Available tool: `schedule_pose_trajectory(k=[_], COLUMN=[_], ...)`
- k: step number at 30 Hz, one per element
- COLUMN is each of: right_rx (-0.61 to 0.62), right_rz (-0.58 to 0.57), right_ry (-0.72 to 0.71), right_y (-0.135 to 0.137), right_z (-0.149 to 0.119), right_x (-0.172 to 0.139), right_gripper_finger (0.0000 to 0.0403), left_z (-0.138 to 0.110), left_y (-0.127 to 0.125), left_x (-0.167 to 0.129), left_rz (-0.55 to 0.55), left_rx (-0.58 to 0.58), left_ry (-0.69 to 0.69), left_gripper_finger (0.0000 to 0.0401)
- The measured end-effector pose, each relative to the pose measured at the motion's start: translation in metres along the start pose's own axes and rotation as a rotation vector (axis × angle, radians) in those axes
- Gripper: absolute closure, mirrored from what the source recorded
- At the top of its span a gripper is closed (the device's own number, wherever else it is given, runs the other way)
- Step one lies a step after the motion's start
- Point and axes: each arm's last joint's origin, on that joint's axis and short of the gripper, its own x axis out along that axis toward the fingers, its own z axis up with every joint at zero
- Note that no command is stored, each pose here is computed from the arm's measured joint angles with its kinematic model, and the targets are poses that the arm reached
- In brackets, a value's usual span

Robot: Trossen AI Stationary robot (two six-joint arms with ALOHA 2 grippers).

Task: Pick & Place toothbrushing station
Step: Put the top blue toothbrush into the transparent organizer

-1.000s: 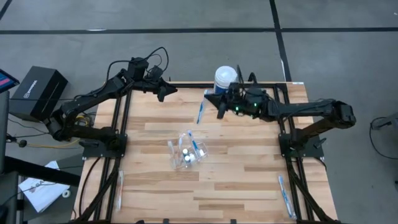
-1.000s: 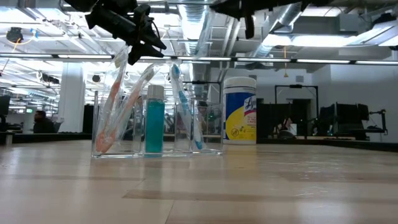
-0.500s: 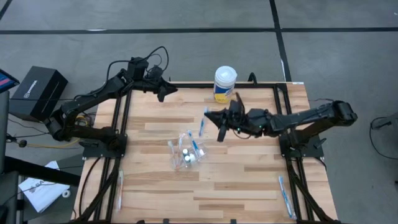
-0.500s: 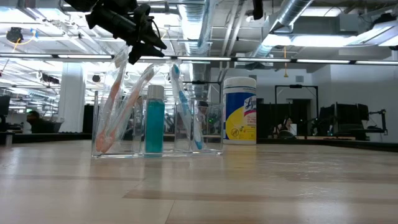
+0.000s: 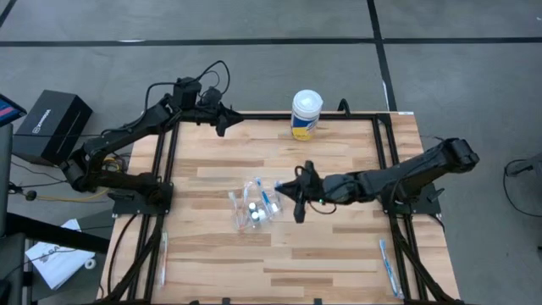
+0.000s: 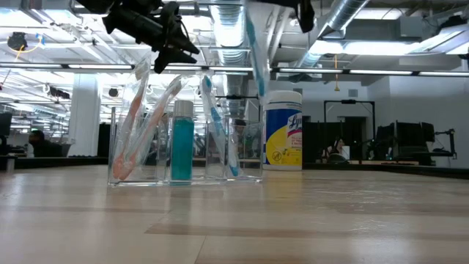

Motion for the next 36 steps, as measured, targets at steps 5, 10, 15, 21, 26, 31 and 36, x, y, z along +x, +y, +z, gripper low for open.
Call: schedule_pose_trajectory(k=[5, 10, 15, 21, 26, 31, 36], right_rx=[-0.021, -0.036, -0.063, -0.082, -0.08, -0.075, -0.078], right_rz=[0.02, 0.034, 0.033, 0.021, 0.055, 0.081, 0.088], right_ry=[-0.009, -0.029, -0.025, 0.027, 0.042, 0.043, 0.065], right_y=[0.005, 0.002, -0.006, -0.016, -0.017, -0.017, -0.018], right_z=[-0.013, -0.011, -0.009, -0.017, -0.029, -0.039, -0.054], right_x=[0.016, 0.022, 0.026, 0.037, 0.051, 0.062, 0.073], right_gripper_finger=[0.0403, 0.0403, 0.0403, 0.0403, 0.0403, 0.0403, 0.0403], left_z=[-0.002, -0.003, -0.004, -0.004, -0.004, -0.004, -0.003], left_y=[-0.007, -0.013, -0.016, -0.019, -0.019, -0.019, -0.019], left_x=[0.003, 0.006, 0.007, 0.008, 0.008, 0.008, 0.008], left_rz=[-0.026, -0.042, -0.046, -0.054, -0.055, -0.056, -0.057], left_rx=[0.012, 0.024, 0.029, 0.036, 0.038, 0.041, 0.042], left_ry=[0.011, 0.015, 0.018, 0.018, 0.015, 0.01, 0.009], left_gripper_finger=[0.027, 0.027, 0.027, 0.027, 0.027, 0.027, 0.027])
